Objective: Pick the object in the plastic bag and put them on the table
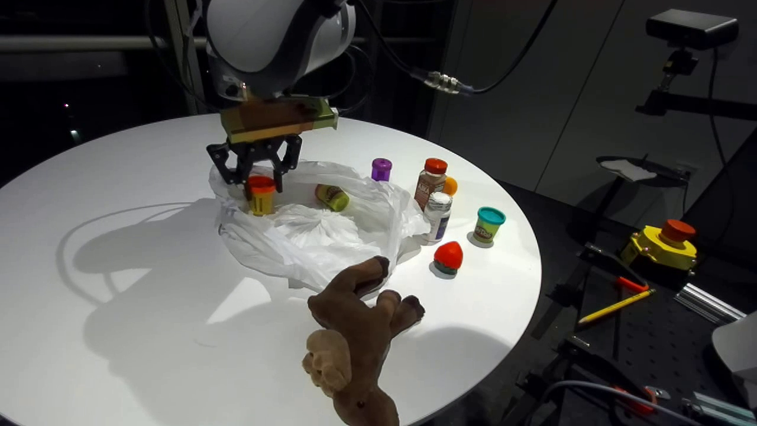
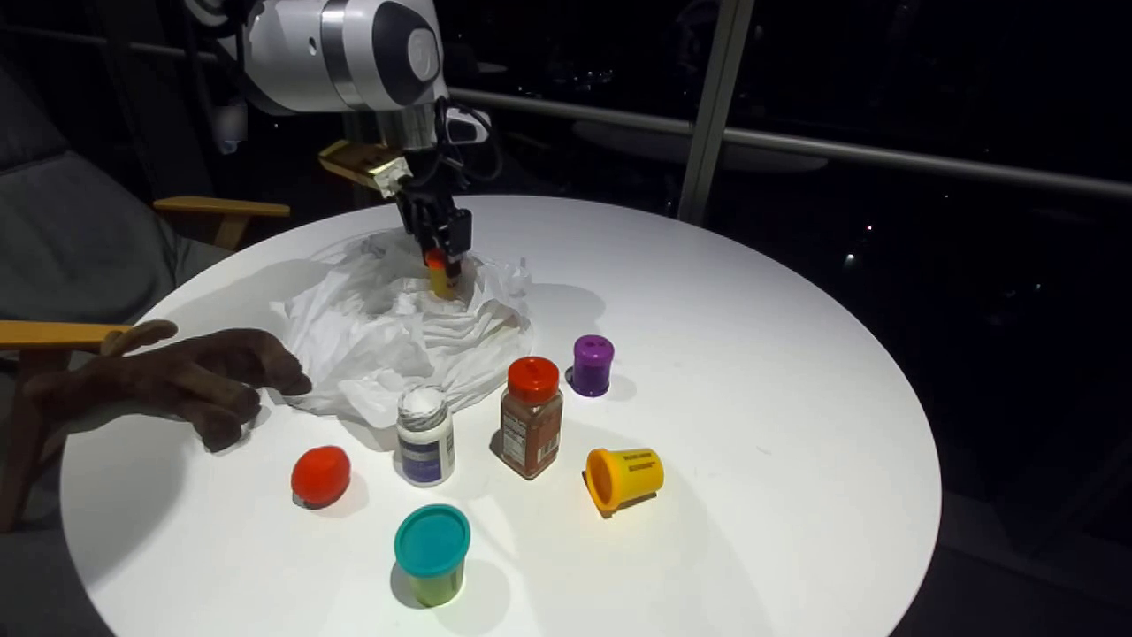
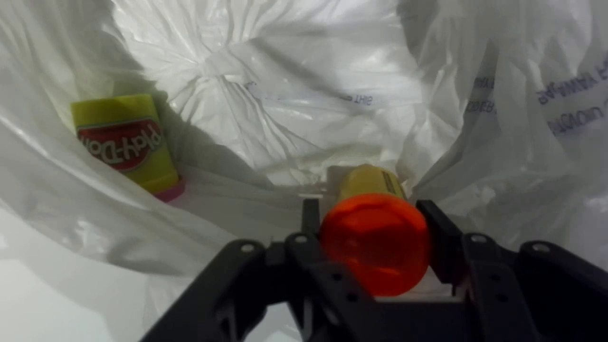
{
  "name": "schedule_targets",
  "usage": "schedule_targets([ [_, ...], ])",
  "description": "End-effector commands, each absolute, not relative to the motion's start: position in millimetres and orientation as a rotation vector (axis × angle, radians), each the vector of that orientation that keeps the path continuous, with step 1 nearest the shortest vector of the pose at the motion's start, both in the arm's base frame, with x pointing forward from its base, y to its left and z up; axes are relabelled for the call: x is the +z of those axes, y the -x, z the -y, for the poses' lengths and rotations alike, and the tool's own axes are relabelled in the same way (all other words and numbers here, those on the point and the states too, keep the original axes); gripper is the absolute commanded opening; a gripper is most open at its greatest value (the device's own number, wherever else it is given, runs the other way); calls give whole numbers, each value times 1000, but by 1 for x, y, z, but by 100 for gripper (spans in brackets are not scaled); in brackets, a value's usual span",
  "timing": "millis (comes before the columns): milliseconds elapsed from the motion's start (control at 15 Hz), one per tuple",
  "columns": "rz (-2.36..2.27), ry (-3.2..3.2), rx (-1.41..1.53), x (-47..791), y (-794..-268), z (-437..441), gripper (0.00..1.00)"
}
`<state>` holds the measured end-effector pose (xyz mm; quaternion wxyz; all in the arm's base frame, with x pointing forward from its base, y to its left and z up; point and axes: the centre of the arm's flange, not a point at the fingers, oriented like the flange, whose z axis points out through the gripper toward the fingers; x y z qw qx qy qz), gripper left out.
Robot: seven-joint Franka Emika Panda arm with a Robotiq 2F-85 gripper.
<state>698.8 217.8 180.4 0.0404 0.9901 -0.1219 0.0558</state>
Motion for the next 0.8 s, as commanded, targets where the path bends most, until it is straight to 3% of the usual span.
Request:
schedule_targets([
  [0, 417, -3062, 271, 249, -657, -226, 23],
  [400, 537, -3056, 468, 320, -602, -202, 23],
  [733, 512, -3047, 569, 332, -541, -175, 23],
])
